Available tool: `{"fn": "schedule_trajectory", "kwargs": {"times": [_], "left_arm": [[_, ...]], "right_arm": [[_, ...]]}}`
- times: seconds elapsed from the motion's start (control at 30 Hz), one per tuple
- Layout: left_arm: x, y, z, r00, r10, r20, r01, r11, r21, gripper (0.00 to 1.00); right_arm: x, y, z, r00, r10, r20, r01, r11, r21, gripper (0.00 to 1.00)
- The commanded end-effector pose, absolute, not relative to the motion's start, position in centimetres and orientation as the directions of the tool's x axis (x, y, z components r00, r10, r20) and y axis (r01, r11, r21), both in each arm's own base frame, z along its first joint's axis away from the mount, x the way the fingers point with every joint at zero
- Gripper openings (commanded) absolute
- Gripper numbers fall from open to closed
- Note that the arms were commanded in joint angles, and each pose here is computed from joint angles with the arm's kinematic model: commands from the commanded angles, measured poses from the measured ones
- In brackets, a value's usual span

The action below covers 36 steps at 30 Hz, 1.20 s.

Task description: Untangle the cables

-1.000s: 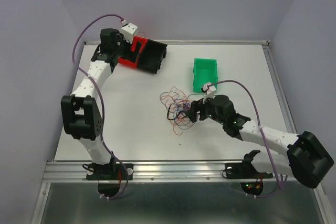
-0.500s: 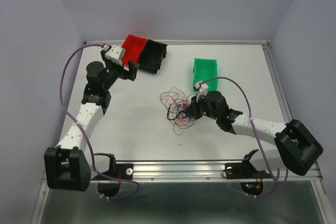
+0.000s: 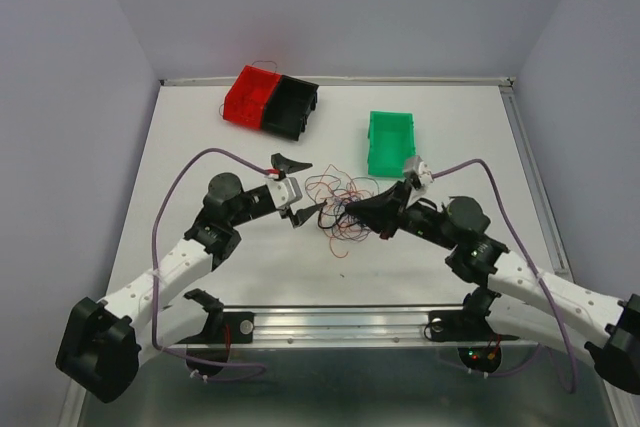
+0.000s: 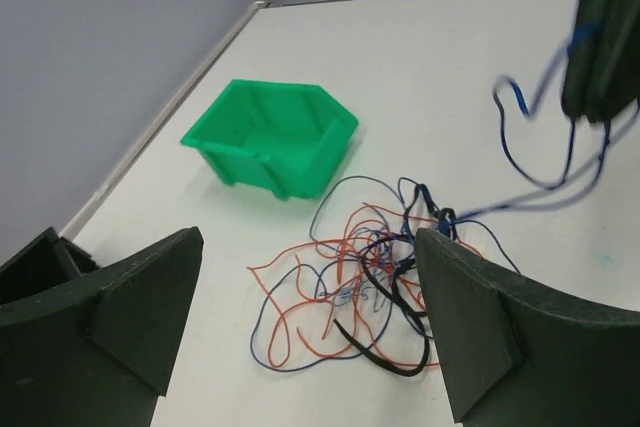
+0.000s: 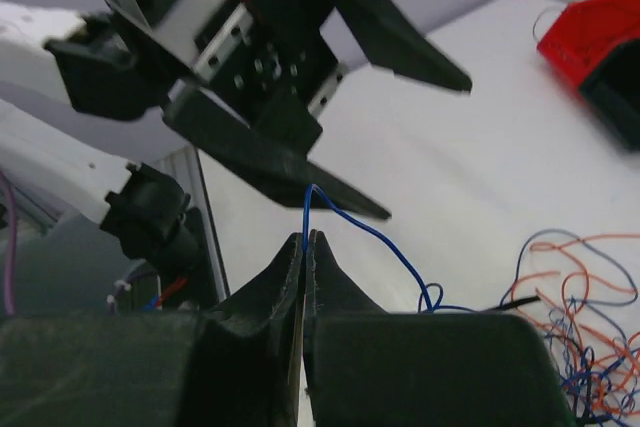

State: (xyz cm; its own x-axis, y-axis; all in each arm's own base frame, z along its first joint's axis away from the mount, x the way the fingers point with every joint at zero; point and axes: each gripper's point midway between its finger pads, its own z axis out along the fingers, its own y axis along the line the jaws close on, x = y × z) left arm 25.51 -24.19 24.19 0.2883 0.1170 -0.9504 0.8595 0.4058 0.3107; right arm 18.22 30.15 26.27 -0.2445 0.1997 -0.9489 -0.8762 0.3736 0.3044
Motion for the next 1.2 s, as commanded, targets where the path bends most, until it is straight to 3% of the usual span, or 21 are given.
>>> {"fn": "schedule_trajectory", "kwargs": {"times": [0.0,0.13,0.43,0.73,1.17], "left_arm": [[25.0,-24.6,27.0,0.465,0.121,-0.877,0.776,0.421,0.469,0.99],[25.8,-24.7,26.3,0.435,0.132,-0.890,0.782,0.434,0.447,0.99],[27.0,-25.3,24.8,0.413,0.137,-0.900,0.789,0.440,0.429,0.99],[27.5,-25.3,24.5,0.409,0.132,-0.903,0.779,0.464,0.421,0.99],[28.0,-25.4,23.8,0.397,0.150,-0.905,0.777,0.469,0.419,0.99]], "right_arm": [[16.2,28.6,32.4,-0.157,0.366,-0.917,-0.915,0.297,0.275,0.01],[15.4,27.8,38.4,-0.081,0.432,-0.898,-0.936,0.277,0.218,0.00],[16.1,26.0,50.9,0.092,0.535,-0.840,-0.923,0.363,0.130,0.00],[19.9,22.1,64.7,0.365,0.615,-0.699,-0.784,0.608,0.126,0.01],[23.9,19.0,72.5,0.575,0.578,-0.579,-0.581,0.787,0.208,0.00]]}}
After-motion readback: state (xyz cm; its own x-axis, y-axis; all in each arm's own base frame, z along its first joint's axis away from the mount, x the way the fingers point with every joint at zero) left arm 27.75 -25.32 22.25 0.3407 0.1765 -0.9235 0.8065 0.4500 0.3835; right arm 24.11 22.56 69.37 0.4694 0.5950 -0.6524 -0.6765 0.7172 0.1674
